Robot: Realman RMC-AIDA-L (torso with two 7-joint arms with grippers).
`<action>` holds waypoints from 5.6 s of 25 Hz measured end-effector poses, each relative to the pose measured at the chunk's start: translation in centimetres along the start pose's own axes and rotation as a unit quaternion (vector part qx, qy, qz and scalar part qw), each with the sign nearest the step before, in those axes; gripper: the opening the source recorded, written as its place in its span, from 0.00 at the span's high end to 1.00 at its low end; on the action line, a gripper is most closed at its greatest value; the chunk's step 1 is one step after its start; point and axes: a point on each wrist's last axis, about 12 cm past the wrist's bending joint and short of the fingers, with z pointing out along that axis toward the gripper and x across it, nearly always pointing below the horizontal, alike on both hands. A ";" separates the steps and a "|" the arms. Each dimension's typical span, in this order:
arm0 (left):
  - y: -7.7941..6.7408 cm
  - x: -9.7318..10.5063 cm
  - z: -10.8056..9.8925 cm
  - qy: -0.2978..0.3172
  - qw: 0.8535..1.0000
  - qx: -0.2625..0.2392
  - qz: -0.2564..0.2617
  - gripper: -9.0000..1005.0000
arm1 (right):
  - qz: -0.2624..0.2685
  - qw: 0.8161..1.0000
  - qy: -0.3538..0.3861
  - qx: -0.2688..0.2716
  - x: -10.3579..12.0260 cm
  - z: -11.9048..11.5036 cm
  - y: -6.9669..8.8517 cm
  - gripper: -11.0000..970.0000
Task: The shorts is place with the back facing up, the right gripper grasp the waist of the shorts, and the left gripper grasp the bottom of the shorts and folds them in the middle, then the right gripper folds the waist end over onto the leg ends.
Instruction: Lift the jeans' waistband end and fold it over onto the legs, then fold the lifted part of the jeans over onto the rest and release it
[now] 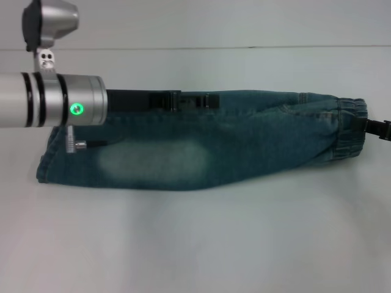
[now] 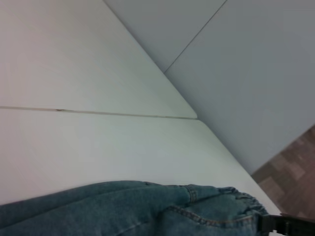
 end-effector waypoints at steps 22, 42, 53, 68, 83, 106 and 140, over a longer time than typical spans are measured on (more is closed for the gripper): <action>-0.4 1.5 2.9 0.039 0.999 -0.028 0.011 0.50 | -0.013 1.000 -0.001 -0.013 -0.6 -0.1 0.6 0.88; 0.3 2.1 5.7 0.032 0.992 -0.115 0.032 0.94 | -0.019 0.999 -0.020 -0.025 -1.4 -1.4 0.9 0.88; 0.3 3.5 7.2 0.056 0.986 -0.150 0.042 0.94 | -0.028 0.999 -0.030 -0.026 -2.3 -2.5 1.2 0.88; -1.0 4.9 8.3 0.107 0.986 -0.120 0.051 0.94 | -0.050 0.997 -0.035 -0.041 -4.4 -3.1 2.6 0.88; -4.2 5.7 10.0 0.135 0.987 -0.052 0.067 0.94 | -0.082 0.995 -0.031 -0.057 -6.3 -3.2 4.3 0.88; -6.9 6.1 11.1 0.141 0.986 0.027 0.089 0.94 | -0.121 0.990 -0.023 -0.072 -9.0 -2.7 6.5 0.89; 3.3 1.2 0.6 -0.112 0.968 -0.217 0.055 0.45 | -0.160 0.978 0.028 -0.133 -10.8 4.1 12.0 0.89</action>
